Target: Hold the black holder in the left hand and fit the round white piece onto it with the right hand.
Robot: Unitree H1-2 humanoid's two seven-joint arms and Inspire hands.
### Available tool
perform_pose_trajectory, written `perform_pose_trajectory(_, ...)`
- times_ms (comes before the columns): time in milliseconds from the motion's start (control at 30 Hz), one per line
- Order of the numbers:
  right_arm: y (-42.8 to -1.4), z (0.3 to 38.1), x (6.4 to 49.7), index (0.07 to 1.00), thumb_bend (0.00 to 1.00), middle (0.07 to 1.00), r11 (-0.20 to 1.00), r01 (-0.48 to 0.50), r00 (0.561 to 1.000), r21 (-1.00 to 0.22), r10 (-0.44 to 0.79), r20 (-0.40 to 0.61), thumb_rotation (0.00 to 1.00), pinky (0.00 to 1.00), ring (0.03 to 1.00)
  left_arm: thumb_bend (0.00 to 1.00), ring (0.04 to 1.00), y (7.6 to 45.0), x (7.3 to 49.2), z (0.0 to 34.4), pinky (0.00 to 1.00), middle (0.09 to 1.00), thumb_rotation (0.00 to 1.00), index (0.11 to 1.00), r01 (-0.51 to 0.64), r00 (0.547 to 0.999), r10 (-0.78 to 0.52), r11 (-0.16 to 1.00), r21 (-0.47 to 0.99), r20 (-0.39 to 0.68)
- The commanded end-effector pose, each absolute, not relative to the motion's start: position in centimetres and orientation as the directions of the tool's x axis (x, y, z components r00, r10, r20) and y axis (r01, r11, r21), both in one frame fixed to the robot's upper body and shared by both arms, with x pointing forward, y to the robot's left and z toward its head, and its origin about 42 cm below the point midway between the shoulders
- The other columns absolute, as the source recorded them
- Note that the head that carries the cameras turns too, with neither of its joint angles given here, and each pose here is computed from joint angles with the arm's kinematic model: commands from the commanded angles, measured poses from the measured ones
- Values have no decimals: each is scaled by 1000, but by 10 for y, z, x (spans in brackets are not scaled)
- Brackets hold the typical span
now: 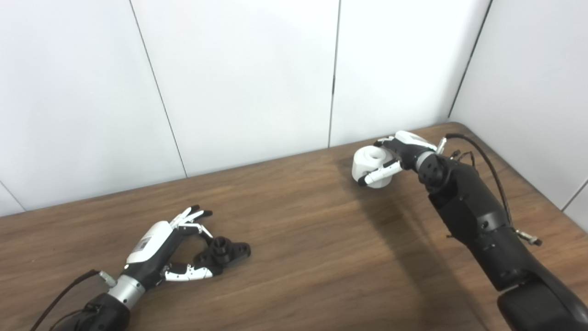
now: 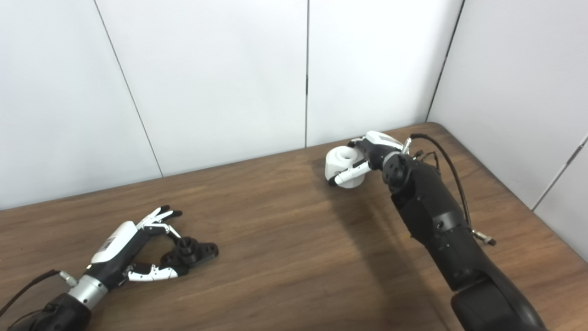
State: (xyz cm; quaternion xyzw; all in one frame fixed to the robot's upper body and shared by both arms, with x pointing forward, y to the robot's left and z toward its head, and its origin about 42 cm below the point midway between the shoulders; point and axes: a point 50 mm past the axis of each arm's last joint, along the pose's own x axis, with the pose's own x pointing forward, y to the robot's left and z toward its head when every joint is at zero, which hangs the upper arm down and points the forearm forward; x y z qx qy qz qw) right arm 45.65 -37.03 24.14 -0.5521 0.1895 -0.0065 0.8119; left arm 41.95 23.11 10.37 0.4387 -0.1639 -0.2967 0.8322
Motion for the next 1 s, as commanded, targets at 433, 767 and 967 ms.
perform_pose_trajectory(433, -373, 273, 466, 862, 983, 1000, 353, -72, 958, -933, -237, -163, 506, 975, 1000, 523, 1000, 265, 363, 37, 1000, 916, 55, 482, 552, 703, -648, 234, 800, -295)
perform_pose_trajectory(767, -369, 260, 467, 595, 808, 889, 268, 116, 963, -956, -267, 42, 240, 906, 896, 523, 1000, 266, 361, 38, 985, 915, 54, 483, 541, 700, -654, 222, 811, -288)
perform_pose_trajectory(967, -368, 250, 467, 484, 527, 795, 156, 208, 952, -966, -259, 163, 140, 917, 848, 523, 1000, 266, 359, 37, 999, 919, 54, 483, 549, 700, -653, 235, 802, -287)
